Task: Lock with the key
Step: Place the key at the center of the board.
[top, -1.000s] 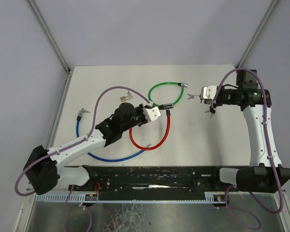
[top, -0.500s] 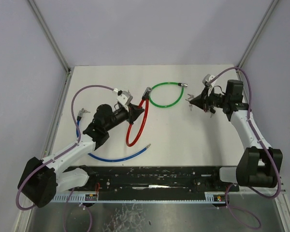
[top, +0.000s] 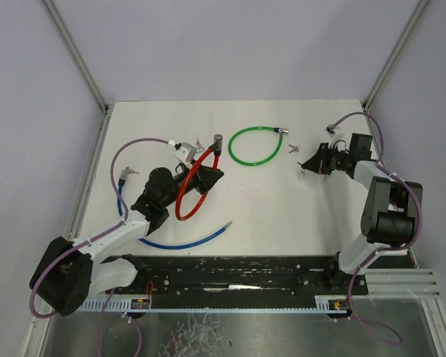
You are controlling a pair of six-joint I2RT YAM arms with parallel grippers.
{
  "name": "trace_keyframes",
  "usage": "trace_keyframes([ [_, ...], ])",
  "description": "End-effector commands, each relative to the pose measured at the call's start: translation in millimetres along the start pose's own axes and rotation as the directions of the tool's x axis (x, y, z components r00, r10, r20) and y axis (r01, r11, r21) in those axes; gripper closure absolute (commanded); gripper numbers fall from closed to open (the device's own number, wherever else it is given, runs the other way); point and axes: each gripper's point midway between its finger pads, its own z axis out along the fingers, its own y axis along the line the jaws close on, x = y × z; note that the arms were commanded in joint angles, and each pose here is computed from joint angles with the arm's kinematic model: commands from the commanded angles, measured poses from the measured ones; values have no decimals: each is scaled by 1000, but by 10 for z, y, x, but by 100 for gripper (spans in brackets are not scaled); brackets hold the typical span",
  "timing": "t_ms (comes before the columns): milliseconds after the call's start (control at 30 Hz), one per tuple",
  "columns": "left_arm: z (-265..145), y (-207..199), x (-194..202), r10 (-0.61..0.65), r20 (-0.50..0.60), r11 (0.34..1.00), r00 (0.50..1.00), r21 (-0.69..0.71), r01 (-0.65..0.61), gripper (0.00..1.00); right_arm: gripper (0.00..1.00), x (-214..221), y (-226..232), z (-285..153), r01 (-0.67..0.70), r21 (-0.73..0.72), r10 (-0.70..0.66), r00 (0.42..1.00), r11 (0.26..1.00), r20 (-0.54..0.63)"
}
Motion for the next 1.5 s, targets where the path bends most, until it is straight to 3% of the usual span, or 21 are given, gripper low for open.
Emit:
trace_keyframes([
  [0, 5, -35, -331, -12, 147, 1000, 989, 2, 11, 100, 100, -122, -109, -133, 65, 72, -62, 997, 995, -47],
  [367, 257, -55, -114, -89, 41, 996, 995, 21, 88, 100, 99, 287, -701, -1037, 121, 329, -62, 981, 937, -185],
  [733, 616, -586, 283, 36, -72, 999, 997, 12, -36, 100, 93, 638, -1097, -1195, 74, 429, 31, 972, 900, -234],
  [1000, 822, -769, 574, 182, -151, 979, 972, -62, -193, 100, 68, 534, -1081, -1338, 125, 476, -26, 977, 870, -210],
  [1200, 955, -669, 742, 278, -222, 930, 934, -181, -320, 100, 53, 37, -648, -1493, 245, 427, -207, 969, 871, -133],
  [1333, 1000, -503, 815, 320, -269, 870, 908, -297, -394, 100, 44, -357, 117, -1498, 309, 215, -321, 947, 926, 25],
  [1467, 1035, -413, 860, 351, -300, 814, 887, -370, -447, 100, 30, -683, 972, -1531, 286, -62, -265, 936, 956, 230],
])
